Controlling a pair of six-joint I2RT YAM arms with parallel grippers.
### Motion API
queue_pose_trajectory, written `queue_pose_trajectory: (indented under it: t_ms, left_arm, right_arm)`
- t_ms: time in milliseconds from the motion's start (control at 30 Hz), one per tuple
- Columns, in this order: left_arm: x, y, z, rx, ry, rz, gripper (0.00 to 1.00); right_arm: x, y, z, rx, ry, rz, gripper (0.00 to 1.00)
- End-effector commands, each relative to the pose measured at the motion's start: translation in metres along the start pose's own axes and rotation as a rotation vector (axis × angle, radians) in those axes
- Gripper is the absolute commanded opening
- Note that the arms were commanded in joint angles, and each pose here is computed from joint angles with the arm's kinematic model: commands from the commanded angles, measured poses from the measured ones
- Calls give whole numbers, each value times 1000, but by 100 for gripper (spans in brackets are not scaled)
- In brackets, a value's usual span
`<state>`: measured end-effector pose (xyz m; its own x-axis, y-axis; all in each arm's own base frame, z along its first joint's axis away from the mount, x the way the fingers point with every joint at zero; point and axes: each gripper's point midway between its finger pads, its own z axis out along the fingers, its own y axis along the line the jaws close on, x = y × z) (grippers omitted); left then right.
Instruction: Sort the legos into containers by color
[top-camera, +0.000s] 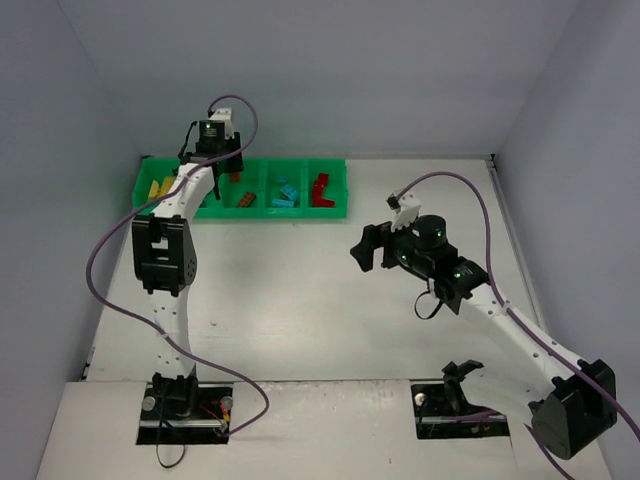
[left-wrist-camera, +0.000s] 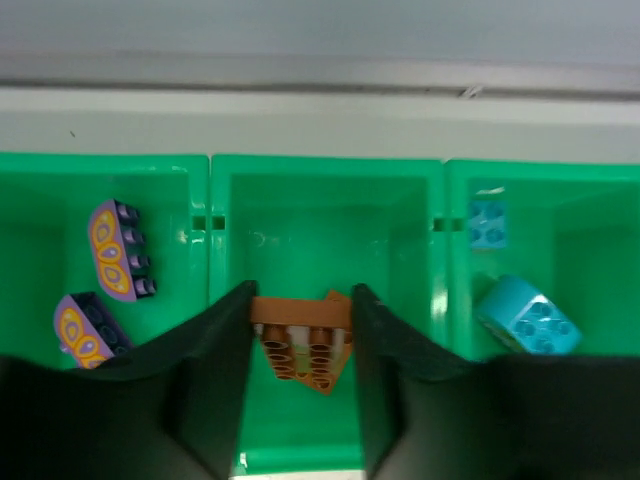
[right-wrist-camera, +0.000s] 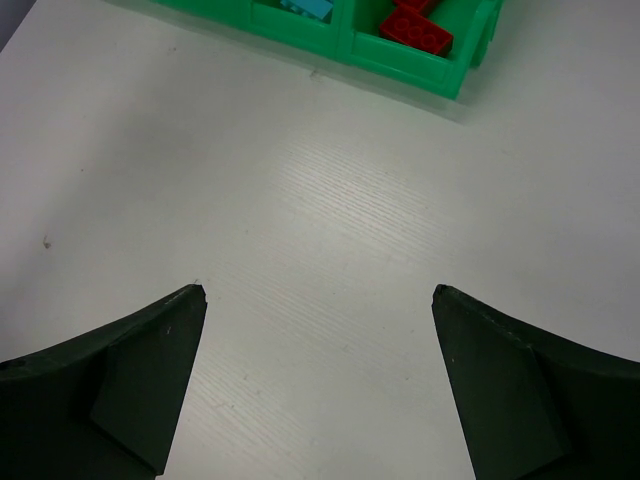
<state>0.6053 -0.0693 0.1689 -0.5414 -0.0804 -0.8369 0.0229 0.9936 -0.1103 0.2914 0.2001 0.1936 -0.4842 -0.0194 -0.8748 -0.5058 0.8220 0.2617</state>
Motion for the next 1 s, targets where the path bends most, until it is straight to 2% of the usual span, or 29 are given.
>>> queue_pose_trajectory:
  t_ms: [0,33,67,167,267,467,500,567,600,633,667,700,733,900,967]
  left_arm:
    - [-58,2,-24,-10,-129,23,41]
    - [-55,3,-20,-11,-122,20,45]
    - [-56,2,-20,-8,-123,19,55]
    - [-58,2,-24,0,-129,17,70]
    - [-64,-1,-37,9,-148,8,75]
    - [-81,-9,-86,42,-186,-43,77]
    - [-93,-13,-109,55,-219,-49,77]
    - [-85,-14,-128,63,-204,-67,77]
    - [-97,-16,-158,72,-242,-68,77]
    - [-97,-16,-171,72,-244,-71,77]
    - [-82,-13,-180,62,-204,-73,77]
    - [-91,-14,-213,67,-243,-73,77]
    - [-86,-13,-227,66,-240,-69,77]
    - [-34,0,-316,32,-235,-79,77]
    - [-13,9,-337,-8,-224,-107,77]
  right_arm:
    - [-23,-2,-13,32,-92,12,93]
    - [-23,-4,-14,46,-93,19,93]
    - [-22,-5,-16,55,-89,21,93]
    - [-23,-8,-21,75,-95,30,93]
    - [-30,-10,-29,99,-113,30,94]
    - [-41,-17,-43,159,-122,14,95]
    - [-44,-17,-45,166,-127,11,96]
    - [-51,-19,-52,187,-133,7,100]
    - [-56,-20,-57,203,-150,8,100]
    - [-56,-21,-61,215,-143,9,100]
    - [-66,-19,-66,216,-164,8,100]
    - [-72,-17,-72,213,-177,4,100]
    - [-73,-18,-76,224,-172,7,100]
    - [-96,-19,-105,267,-247,16,100]
    - [-101,-21,-114,291,-272,19,100]
